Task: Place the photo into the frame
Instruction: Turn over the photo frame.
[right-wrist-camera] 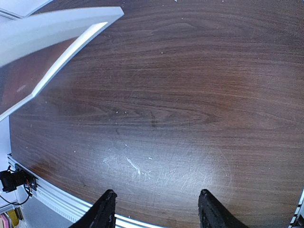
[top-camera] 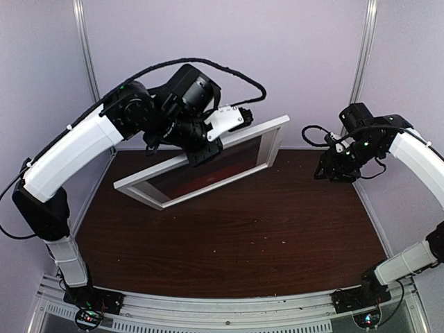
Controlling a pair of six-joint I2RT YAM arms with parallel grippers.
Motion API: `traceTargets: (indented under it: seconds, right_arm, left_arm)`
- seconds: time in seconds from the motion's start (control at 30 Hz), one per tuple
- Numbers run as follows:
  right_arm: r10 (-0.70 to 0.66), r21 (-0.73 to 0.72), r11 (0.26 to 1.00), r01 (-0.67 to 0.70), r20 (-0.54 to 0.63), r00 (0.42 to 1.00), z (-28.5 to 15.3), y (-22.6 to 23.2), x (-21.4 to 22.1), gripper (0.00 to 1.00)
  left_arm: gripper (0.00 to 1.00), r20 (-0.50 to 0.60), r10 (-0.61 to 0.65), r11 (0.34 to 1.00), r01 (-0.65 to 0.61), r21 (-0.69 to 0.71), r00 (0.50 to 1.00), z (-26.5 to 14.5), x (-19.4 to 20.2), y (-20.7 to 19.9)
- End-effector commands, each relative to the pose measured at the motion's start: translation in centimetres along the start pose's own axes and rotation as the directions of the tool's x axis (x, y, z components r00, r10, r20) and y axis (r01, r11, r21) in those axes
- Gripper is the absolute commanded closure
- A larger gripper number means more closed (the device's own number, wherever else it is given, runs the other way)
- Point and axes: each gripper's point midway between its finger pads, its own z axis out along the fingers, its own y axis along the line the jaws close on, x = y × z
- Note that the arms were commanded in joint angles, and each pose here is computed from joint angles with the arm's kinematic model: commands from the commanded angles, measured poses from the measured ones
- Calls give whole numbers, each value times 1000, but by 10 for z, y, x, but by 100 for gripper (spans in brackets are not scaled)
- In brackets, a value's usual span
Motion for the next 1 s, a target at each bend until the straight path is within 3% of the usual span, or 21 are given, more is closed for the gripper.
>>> traceTargets:
  seconds: [0.0,0.13,0.23,0.47,0.7,0.83,0.97]
  right_arm:
    - [-12,-38,999,12,14,1000,1,3,-2,41]
    - [-9,-62,998,10,8,1000,8,5,-2,41]
    - [-6,-86,996,6,-5,1000,15,9,-1,41]
    - [8,-108,994,-11,-23,1000,27,10,2,41]
    - [24,-113,993,-28,-35,999,35,8,7,41]
    - [35,-120,992,-41,-49,998,42,7,11,41]
    - [42,-123,991,-50,-64,997,48,7,13,41]
  left_arm:
    - [100,147,-237,971,239,7,960,-39,-21,57]
    - [100,218,-408,913,397,94,887,-54,-25,83]
    - [100,231,-567,823,537,184,790,-58,-23,100]
    - [100,219,-867,495,724,481,448,-63,-18,149]
    - [100,95,-968,245,781,574,234,-25,3,170]
    - [100,88,-989,145,799,584,115,-1,21,174]
    - [100,78,-997,67,828,556,29,25,46,171]
